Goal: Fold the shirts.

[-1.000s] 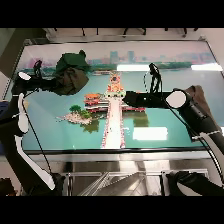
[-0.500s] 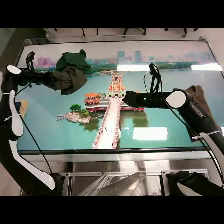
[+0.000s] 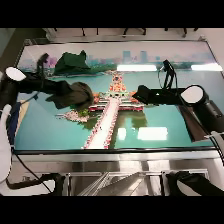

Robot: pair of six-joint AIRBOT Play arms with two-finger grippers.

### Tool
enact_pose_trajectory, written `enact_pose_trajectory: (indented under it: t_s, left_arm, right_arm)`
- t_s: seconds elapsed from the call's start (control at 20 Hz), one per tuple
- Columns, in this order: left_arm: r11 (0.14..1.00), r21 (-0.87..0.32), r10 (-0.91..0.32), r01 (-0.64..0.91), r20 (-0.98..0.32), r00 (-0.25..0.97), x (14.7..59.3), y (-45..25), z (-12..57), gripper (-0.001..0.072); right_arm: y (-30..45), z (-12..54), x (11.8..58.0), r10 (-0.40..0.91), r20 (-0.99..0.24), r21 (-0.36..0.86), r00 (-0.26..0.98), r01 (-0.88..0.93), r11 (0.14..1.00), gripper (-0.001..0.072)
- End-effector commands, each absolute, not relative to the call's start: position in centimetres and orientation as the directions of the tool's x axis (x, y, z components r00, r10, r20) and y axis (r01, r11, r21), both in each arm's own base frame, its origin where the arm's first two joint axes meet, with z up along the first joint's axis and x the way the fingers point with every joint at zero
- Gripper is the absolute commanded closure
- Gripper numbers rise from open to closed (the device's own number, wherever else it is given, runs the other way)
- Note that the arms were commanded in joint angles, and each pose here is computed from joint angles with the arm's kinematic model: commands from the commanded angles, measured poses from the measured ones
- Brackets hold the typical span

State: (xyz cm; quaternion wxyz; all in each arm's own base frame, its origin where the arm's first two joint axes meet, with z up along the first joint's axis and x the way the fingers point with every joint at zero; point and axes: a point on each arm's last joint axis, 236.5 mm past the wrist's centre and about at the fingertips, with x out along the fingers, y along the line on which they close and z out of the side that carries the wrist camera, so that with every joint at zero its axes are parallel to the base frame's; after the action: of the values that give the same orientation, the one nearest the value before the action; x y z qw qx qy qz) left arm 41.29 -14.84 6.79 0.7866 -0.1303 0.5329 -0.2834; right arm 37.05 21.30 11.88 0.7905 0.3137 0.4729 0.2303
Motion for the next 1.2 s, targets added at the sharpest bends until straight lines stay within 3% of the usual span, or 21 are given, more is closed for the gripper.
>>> enact_pose_trajectory:
  t_s: [0.0, 0.2, 0.4, 0.5, 0.6, 0.9, 1.0, 1.15]
  left_arm:
    - [0.750, -0.519, -0.623, 0.411, -0.762, 0.175, 34.8, -23.6, 5.4, 0.0693]
    - [0.698, -0.518, -0.621, 0.495, -0.781, 0.059, 30.3, -30.8, 1.6, 0.0693]
    - [0.677, -0.549, -0.549, 0.490, -0.820, -0.160, 25.7, -31.5, -2.4, 0.0681]
    - [0.678, -0.561, -0.524, 0.475, -0.822, -0.222, 24.6, -30.7, -2.9, 0.0158]
    - [0.678, -0.569, -0.529, 0.465, -0.817, -0.229, 25.0, -28.9, -1.8, 0.0156]
    - [0.779, -0.500, -0.545, 0.379, -0.838, 0.016, 31.0, -19.4, 3.0, 0.0156]
    - [0.794, -0.512, -0.539, 0.329, -0.842, -0.008, 31.6, -16.9, 1.8, 0.0156]
    - [0.777, -0.575, -0.554, 0.257, -0.818, -0.155, 30.8, -15.9, -2.0, 0.0156]
  right_arm:
    - [17.9, 10.7, 35.0, 0.655, -0.668, 0.703, 0.354, 0.012, 0.711, 0.0687]
    - [13.9, 10.3, 35.4, 0.627, -0.687, 0.700, 0.367, 0.103, 0.707, 0.0687]
    - [12.4, 9.9, 34.9, 0.624, -0.700, 0.697, 0.347, 0.143, 0.703, 0.0687]
    - [12.6, 9.8, 34.5, 0.630, -0.704, 0.696, 0.329, 0.143, 0.704, 0.0687]
    - [12.8, 9.7, 33.9, 0.637, -0.709, 0.694, 0.302, 0.135, 0.708, 0.0687]
    - [14.2, 9.4, 32.6, 0.656, -0.713, 0.687, 0.246, 0.059, 0.724, 0.0687]
    - [15.2, 9.3, 32.5, 0.660, -0.711, 0.687, 0.242, 0.035, 0.726, 0.0688]
    - [17.0, 9.4, 32.4, 0.668, -0.705, 0.687, 0.237, -0.005, 0.727, 0.0687]
